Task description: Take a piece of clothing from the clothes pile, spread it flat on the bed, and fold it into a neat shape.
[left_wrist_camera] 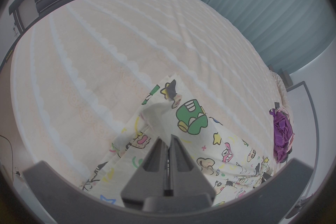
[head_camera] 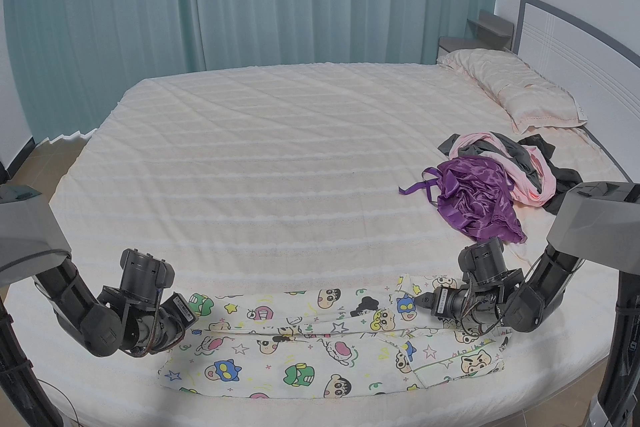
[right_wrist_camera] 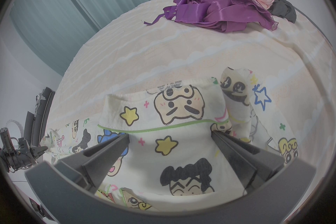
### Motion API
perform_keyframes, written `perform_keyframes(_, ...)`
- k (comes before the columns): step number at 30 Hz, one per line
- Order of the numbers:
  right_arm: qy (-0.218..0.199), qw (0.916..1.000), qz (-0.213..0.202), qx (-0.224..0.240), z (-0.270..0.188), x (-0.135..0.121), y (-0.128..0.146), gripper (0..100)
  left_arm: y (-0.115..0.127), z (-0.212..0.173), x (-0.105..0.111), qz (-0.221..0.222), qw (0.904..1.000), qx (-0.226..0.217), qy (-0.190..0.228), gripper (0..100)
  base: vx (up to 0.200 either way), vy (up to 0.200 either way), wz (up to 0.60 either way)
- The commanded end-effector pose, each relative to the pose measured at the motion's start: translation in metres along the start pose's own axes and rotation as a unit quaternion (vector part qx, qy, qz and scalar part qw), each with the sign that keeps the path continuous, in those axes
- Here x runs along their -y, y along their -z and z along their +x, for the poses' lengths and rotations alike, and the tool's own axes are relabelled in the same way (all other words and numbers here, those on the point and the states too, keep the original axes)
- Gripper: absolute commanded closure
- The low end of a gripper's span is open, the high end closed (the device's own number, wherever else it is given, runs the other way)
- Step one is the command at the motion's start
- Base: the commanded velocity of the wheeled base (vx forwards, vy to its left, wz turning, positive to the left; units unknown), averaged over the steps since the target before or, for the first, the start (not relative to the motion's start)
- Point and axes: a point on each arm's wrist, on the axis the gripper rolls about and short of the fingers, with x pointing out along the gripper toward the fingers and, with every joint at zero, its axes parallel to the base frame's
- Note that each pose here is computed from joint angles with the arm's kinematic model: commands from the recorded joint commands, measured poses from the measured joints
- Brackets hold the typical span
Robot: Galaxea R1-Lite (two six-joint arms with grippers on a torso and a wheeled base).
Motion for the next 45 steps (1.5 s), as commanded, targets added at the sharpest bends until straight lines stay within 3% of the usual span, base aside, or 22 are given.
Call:
perform_keyframes(1,0.000,1.0000,0.000,0.000,0.000,0.000,0.000,0,0.007,0.013,-0.005,0.005,0.9998,-0.012,-0.018,100,0.000,0.000,0.00)
perform_keyframes(7,-0.001,1.0000,0.000,0.002,0.000,0.000,-0.001,0,0.009,0.016,-0.008,0.006,0.9997,-0.012,-0.020,100,0.000,0.000,0.00)
perform_keyframes(8,0.000,1.0000,0.000,0.001,0.000,0.000,0.000,0,0.009,0.016,-0.008,0.007,0.9997,-0.012,-0.021,0,0.000,0.000,0.00)
perform_keyframes(19,-0.001,1.0000,0.003,0.004,0.000,0.001,-0.002,0,0.014,-0.003,-0.021,0.007,0.9992,0.002,-0.038,0,0.000,0.000,0.00)
perform_keyframes(28,-0.012,0.9964,0.060,0.059,-0.048,0.014,-0.028,0,-0.005,-0.036,-0.008,-0.019,0.9982,0.045,0.035,0,0.000,0.000,0.00)
perform_keyframes(35,-0.004,0.9955,0.087,0.037,-0.066,0.040,-0.017,0,-0.007,-0.036,-0.001,-0.078,0.9936,0.011,0.081,0,0.000,0.000,0.00)
perform_keyframes(45,-0.001,0.9953,0.093,0.028,-0.059,0.050,-0.007,0,-0.002,-0.036,-0.006,-0.081,0.9923,-0.016,0.092,0,0.000,0.000,0.00)
